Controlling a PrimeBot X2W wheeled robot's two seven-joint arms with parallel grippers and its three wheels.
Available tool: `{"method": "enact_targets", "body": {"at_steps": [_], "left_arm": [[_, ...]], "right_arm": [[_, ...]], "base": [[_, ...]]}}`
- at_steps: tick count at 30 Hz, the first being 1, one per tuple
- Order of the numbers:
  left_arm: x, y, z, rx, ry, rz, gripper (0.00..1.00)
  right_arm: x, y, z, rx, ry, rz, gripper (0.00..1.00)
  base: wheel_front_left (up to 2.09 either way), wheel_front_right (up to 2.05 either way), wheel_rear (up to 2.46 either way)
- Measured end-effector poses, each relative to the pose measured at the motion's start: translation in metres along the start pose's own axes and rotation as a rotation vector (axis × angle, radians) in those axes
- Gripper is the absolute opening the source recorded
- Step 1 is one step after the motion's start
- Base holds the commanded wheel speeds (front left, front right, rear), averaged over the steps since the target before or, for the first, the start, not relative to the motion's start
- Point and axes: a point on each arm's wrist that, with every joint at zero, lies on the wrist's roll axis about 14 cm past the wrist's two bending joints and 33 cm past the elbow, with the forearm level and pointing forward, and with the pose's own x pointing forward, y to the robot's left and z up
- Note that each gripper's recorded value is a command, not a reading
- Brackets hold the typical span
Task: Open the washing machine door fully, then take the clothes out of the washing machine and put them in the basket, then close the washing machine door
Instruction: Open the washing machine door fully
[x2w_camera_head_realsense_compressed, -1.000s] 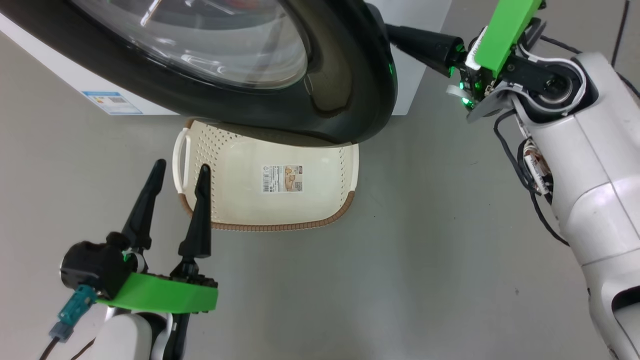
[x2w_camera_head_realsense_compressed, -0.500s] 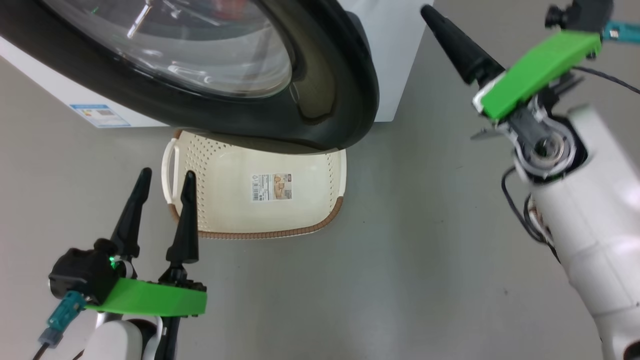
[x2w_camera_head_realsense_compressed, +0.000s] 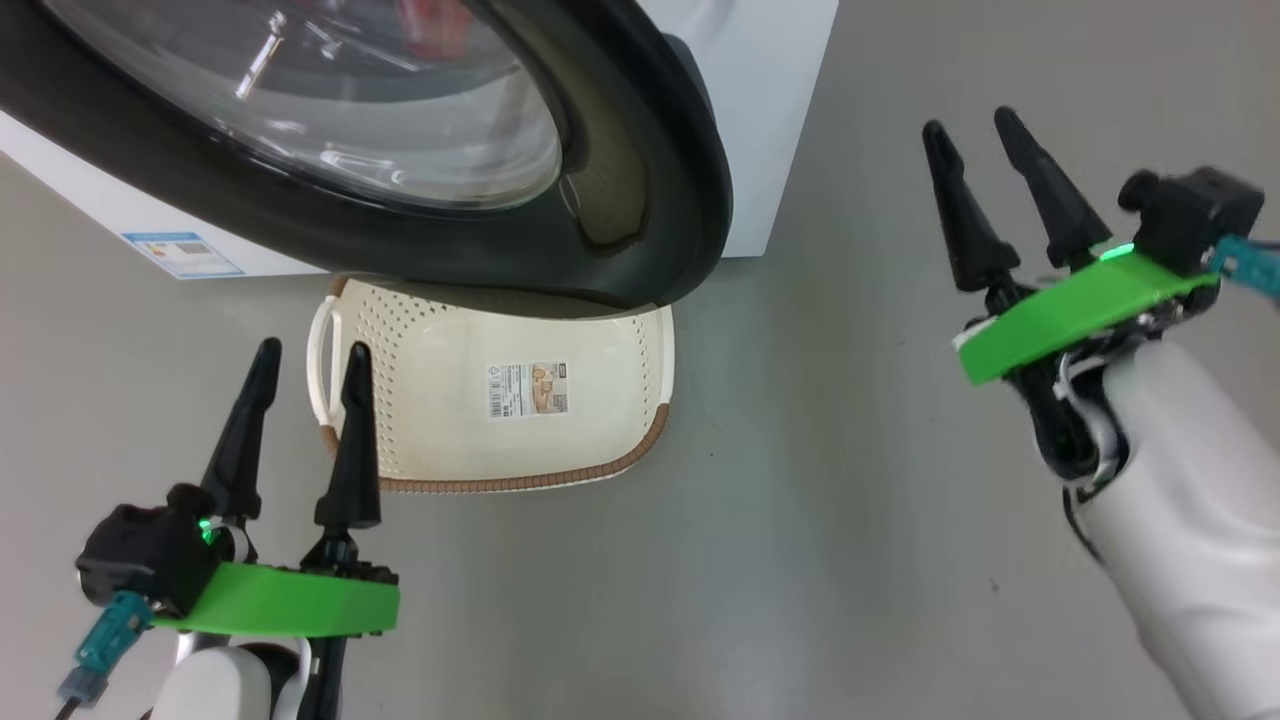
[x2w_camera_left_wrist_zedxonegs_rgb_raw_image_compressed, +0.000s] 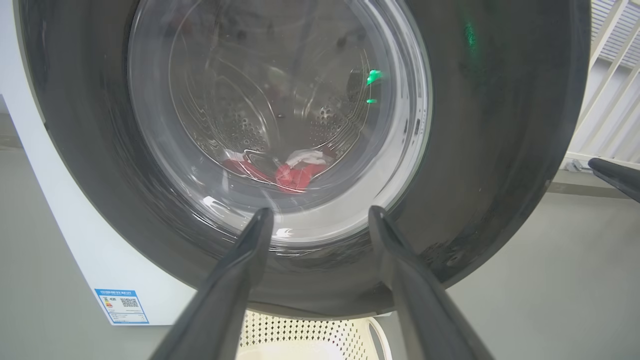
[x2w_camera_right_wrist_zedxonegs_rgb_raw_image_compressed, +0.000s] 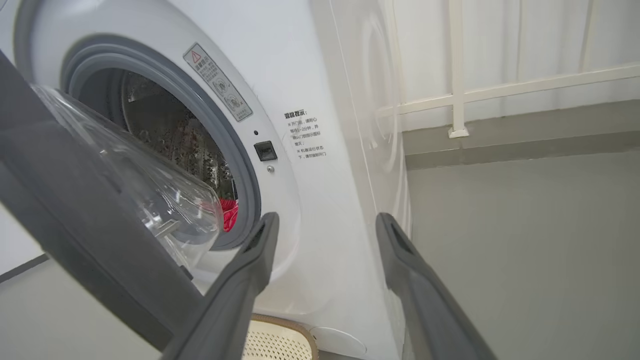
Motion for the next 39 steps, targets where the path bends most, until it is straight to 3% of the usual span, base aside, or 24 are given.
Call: {"method": "enact_targets", "body": {"at_steps": [5, 12, 23, 39], "left_arm": [[0.001, 0.000, 0.002, 0.004, -0.009, 0.001, 1.00], [0.002, 0.002, 0.009, 0.011, -0.029, 0.006, 1.00], [0.003, 0.003, 0.010, 0.011, -0.037, 0.010, 1.00], [0.003, 0.003, 0.010, 0.008, -0.039, 0.013, 1.00]], "right_arm": [[-0.020, 0.007, -0.017, -0.108, 0.004, 0.004, 1.00], [-0.039, 0.007, -0.006, -0.240, -0.058, -0.023, 1.00], [-0.065, 0.005, -0.010, -0.269, -0.062, -0.060, 1.00], [-0.066, 0.012, -0.013, -0.254, -0.056, -0.043, 1.00]], "base": [[0.00, 0.00, 0.00], [0.00, 0.00, 0.00], [0.00, 0.00, 0.00], [0.00, 0.00, 0.00]]}}
